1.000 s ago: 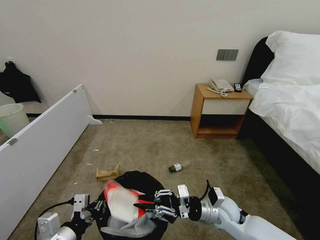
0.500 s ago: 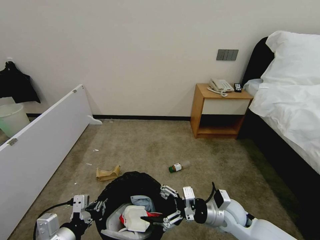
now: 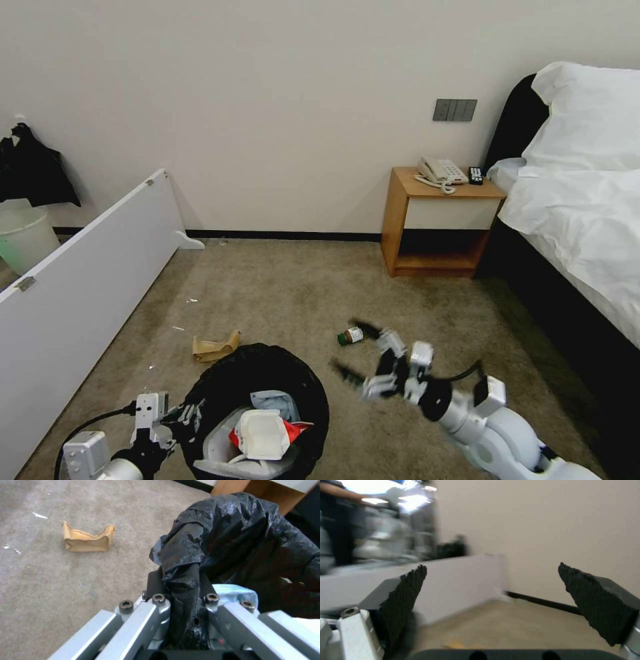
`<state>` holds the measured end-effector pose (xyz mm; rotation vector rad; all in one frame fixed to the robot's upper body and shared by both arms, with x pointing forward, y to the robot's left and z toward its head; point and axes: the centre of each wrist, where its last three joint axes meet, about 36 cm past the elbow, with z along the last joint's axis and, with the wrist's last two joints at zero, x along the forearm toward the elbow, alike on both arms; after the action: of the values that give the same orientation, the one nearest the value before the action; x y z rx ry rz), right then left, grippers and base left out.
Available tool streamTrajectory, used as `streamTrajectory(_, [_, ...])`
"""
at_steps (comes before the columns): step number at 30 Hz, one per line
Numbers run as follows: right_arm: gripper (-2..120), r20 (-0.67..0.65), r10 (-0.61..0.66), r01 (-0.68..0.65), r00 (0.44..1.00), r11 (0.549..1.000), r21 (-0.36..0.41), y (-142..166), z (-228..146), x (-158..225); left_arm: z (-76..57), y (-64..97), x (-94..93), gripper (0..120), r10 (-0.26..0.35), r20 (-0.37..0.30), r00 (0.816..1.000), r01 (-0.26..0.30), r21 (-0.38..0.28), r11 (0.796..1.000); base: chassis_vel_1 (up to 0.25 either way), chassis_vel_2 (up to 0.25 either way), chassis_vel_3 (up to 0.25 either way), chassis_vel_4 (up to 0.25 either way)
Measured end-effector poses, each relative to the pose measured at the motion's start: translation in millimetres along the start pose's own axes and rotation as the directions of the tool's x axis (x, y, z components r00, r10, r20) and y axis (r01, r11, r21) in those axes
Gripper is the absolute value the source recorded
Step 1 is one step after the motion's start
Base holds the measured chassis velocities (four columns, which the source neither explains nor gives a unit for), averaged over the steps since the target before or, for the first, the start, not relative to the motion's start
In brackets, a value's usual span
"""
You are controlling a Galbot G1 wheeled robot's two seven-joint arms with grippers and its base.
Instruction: Pick up the trash bin, then pick up the garbage from the floor and place it into the trash bin.
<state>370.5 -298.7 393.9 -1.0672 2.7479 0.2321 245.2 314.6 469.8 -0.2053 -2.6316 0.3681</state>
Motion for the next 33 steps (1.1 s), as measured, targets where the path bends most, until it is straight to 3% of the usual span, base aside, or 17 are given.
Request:
streamTrajectory(6, [100, -0.069, 0.222, -0.214, 0.973, 0.971, 0.104, -8, 2, 39, 1.3, 3.0, 1.1, 5, -0.021, 0.006, 1.000, 0.021, 0.002, 1.000, 0.000, 0.000, 0.000, 0.000])
streamTrajectory(11, [100, -0.103, 0.320, -0.307, 0.942, 0.943, 0.126, 5, 15, 67, 5.3, 5.4, 3.4, 5, -0.039, 0.004, 0.999, 0.039, 0.003, 0.999, 0.000, 0.000, 0.000, 0.000])
streamTrajectory(23, [100, -0.131, 0.428, -0.418, 0.894, 0.903, 0.102, 40, 44, 104, 10.9, 17.9, 12.6, 5, -0.081, 0.012, 0.997, 0.081, 0.001, 0.997, 0.000, 0.000, 0.000, 0.000])
streamTrajectory(33, [100, -0.158, 0.426, -0.412, 0.891, 0.904, 0.115, 63, 56, 117, 14.2, 18.2, 13.4, 5, -0.091, 0.023, 0.996, 0.090, 0.016, 0.996, 0.000, 0.000, 0.000, 0.000])
